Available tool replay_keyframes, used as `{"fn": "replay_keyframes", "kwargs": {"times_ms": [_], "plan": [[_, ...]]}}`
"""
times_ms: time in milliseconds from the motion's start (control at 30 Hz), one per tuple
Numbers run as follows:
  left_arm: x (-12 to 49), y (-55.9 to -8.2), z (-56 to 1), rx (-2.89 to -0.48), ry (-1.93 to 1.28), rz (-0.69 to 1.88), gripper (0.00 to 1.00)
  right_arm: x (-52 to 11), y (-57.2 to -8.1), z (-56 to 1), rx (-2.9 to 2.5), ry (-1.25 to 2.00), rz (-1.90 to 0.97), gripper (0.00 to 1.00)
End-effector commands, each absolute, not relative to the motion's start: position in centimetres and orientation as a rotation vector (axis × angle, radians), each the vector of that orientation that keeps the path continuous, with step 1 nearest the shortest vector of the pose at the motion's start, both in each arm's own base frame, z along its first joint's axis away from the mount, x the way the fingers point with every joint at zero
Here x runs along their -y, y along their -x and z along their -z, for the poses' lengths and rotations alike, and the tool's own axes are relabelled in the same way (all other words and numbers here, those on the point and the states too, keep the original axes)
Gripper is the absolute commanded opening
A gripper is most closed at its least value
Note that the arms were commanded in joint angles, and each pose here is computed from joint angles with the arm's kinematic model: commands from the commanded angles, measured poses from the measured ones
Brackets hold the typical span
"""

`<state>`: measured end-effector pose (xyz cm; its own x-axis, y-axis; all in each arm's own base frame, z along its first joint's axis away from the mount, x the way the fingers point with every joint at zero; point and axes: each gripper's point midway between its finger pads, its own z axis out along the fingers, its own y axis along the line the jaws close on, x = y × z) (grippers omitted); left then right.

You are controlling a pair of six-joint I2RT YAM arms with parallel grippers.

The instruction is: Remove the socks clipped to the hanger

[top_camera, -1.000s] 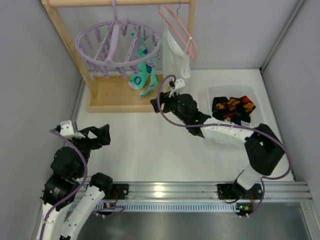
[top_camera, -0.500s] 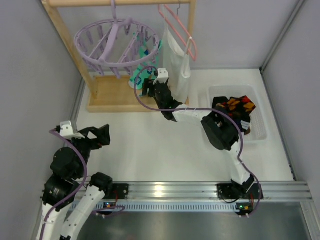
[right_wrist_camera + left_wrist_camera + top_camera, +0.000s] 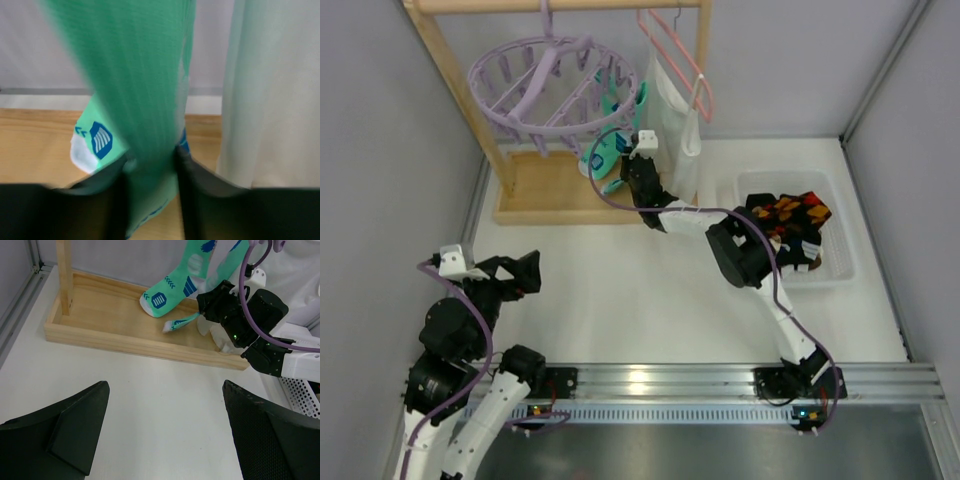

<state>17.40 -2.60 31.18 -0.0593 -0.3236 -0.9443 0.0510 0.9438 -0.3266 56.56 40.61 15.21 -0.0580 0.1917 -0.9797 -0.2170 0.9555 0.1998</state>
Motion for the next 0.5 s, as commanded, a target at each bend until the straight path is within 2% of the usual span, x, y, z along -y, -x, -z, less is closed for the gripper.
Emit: {"fn": "replay_keyframes", "kwargs": {"times_ms": [0,67,100,133,333,467], "plan": [[2.8,-17.4,-31.9,-1.570,0.217,0.340,0.98,-39.9,-57.1,-19.8,-1.444,-0.039,-0.360,0.25],[2.9,-17.4,-31.9,-1.574,0.216,0.340,0.98,-39.4,-56.8,-19.8,-1.441,-0.031,-0.351,0.13],[2.9,-17.4,-31.9,-1.572,0.215,0.342,0.98,-39.3,-56.3,-21.2,-1.421,-0.026,-0.361,0.04],[2.9,-17.5,-31.9,-1.574,0.214,0.339,0.98,-39.1,-56.0,-22.1,-1.396,-0.033,-0.378,0.00],[4.0,-18.0,-32.1,-1.608,0.187,0.371,0.98,-37.7,-51.1,-26.8,-1.317,0.023,-0.450,0.00],[6.9,-17.2,-34.8,-1.605,0.081,0.532,0.98,-36.4,-45.6,-29.5,-1.251,0.088,-0.468,0.00]]}}
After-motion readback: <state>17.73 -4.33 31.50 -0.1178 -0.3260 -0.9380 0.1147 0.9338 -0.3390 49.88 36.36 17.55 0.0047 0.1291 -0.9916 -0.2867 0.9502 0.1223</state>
